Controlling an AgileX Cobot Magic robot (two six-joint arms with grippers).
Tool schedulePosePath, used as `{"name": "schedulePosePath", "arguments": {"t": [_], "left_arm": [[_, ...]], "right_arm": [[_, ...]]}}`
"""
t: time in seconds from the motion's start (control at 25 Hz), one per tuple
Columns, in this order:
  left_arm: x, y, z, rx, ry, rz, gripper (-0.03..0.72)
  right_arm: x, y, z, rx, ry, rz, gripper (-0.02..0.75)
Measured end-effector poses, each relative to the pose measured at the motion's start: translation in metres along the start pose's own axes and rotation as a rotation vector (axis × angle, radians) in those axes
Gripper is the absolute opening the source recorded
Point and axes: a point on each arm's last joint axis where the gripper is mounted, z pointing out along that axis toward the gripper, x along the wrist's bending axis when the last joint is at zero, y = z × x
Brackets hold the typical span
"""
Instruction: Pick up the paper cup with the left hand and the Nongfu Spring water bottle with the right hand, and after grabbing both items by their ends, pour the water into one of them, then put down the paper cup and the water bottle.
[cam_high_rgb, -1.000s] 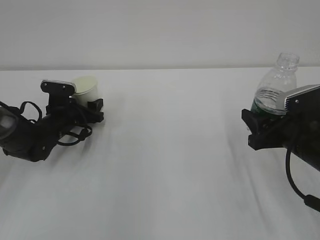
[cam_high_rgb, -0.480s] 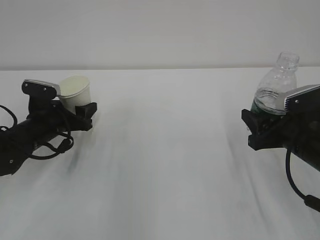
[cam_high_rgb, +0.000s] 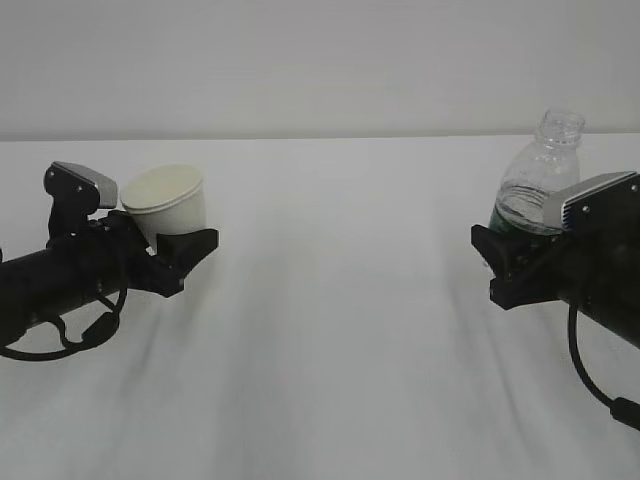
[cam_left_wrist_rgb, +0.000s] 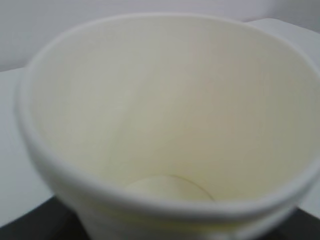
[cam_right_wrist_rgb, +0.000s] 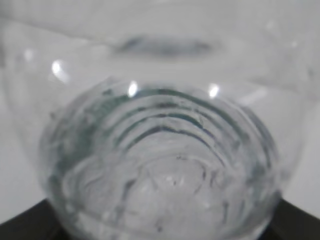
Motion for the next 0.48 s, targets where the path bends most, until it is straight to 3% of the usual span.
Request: {"name": "schedulePosePath", "arguments": {"t": [0.48], "left_arm": [[-0.044, 0.013, -0.009, 0.044, -0.318, 0.071, 0.474]], "right_arm": [[0.011, -0.003, -0.001, 0.033, 0.119, 0.021, 0.470]]}}
